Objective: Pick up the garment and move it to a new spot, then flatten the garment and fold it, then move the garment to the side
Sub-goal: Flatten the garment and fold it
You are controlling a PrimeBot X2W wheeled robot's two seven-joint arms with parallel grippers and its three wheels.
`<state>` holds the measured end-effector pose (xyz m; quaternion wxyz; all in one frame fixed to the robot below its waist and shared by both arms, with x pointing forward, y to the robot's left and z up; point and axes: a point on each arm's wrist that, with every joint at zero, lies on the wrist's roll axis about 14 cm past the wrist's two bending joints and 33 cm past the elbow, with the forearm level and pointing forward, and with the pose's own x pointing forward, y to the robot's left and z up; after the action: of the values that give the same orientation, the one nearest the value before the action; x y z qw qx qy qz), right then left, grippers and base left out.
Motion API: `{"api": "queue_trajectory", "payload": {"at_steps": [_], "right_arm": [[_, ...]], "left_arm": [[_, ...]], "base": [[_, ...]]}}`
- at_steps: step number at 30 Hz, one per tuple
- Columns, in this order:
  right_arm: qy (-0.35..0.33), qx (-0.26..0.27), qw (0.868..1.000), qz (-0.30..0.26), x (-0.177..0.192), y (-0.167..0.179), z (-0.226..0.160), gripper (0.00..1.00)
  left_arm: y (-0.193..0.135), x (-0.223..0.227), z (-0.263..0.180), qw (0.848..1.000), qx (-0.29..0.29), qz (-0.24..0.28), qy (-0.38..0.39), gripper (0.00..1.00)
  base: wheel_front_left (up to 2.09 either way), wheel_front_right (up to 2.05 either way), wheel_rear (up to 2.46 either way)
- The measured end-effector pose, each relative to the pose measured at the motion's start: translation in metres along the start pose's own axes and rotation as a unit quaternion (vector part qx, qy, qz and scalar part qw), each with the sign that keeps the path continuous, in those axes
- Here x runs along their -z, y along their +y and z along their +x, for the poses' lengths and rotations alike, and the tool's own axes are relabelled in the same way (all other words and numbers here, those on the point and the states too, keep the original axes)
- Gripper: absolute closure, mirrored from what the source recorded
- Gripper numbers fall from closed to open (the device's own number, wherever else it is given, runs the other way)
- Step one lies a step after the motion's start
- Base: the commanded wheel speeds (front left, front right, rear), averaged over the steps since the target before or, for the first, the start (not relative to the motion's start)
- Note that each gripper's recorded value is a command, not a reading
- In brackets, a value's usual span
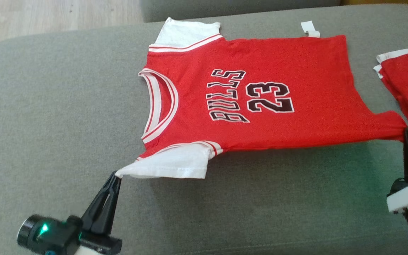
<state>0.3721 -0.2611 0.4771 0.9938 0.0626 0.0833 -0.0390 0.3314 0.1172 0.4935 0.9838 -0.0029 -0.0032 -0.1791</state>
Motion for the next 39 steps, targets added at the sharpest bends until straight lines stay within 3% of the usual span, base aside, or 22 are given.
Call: {"api": "queue_trajectory", "payload": {"at_steps": [6,13,23,31,32,33,34,35,36,39], "right_arm": [[0.045,0.004,0.999,0.008,0.017,0.005,0.009,1.0],[0.065,0.001,0.998,0.015,0.03,0.01,0.044,1.0],[0.06,0.009,0.998,-0.008,0.036,0.002,0.094,1.0],[0.077,0.012,0.997,-0.007,0.053,0.002,0.113,1.0],[0.075,0.012,0.997,-0.006,0.054,0.002,0.115,1.0],[0.073,0.012,0.997,-0.004,0.053,0.003,0.116,0.97],[0.069,0.012,0.998,-0.001,0.053,0.003,0.117,0.51],[0.062,0.011,0.998,0.001,0.051,0.004,0.118,0.0],[0.058,0.008,0.998,0.003,0.049,0.006,0.12,0.0],[0.039,0.003,0.999,0.008,0.042,0.01,0.119,0.0]], "left_arm": [[0.002,-0.008,0.03,1.0,-0.002,-0.014,-0.024,1.0],[0.009,-0.007,0.085,0.999,0.006,-0.019,-0.037,1.0],[0.017,-0.008,0.149,0.998,0.032,0.012,-0.048,1.0],[0.017,0.008,0.175,0.998,0.046,0.03,-0.028,1.0],[0.016,0.009,0.178,0.998,0.048,0.031,-0.026,0.96],[0.015,0.01,0.18,0.998,0.05,0.031,-0.024,0.75],[0.015,0.011,0.182,0.998,0.05,0.029,-0.023,0.51],[0.014,0.013,0.184,0.998,0.049,0.027,-0.02,0.11],[0.015,0.014,0.184,0.998,0.048,0.025,-0.018,0.0],[0.014,0.009,0.183,0.999,0.042,0.022,-0.024,0.0]], "base": [[0.0,0.0,0.0],[0.0,0.0,0.0],[0.0,0.0,0.0],[0.0,0.0,0.0],[0.0,0.0,0.0],[0.0,0.0,0.0],[0.0,0.0,0.0],[0.0,0.0,0.0],[0.0,0.0,0.0],[0.0,0.0,0.0]]}}
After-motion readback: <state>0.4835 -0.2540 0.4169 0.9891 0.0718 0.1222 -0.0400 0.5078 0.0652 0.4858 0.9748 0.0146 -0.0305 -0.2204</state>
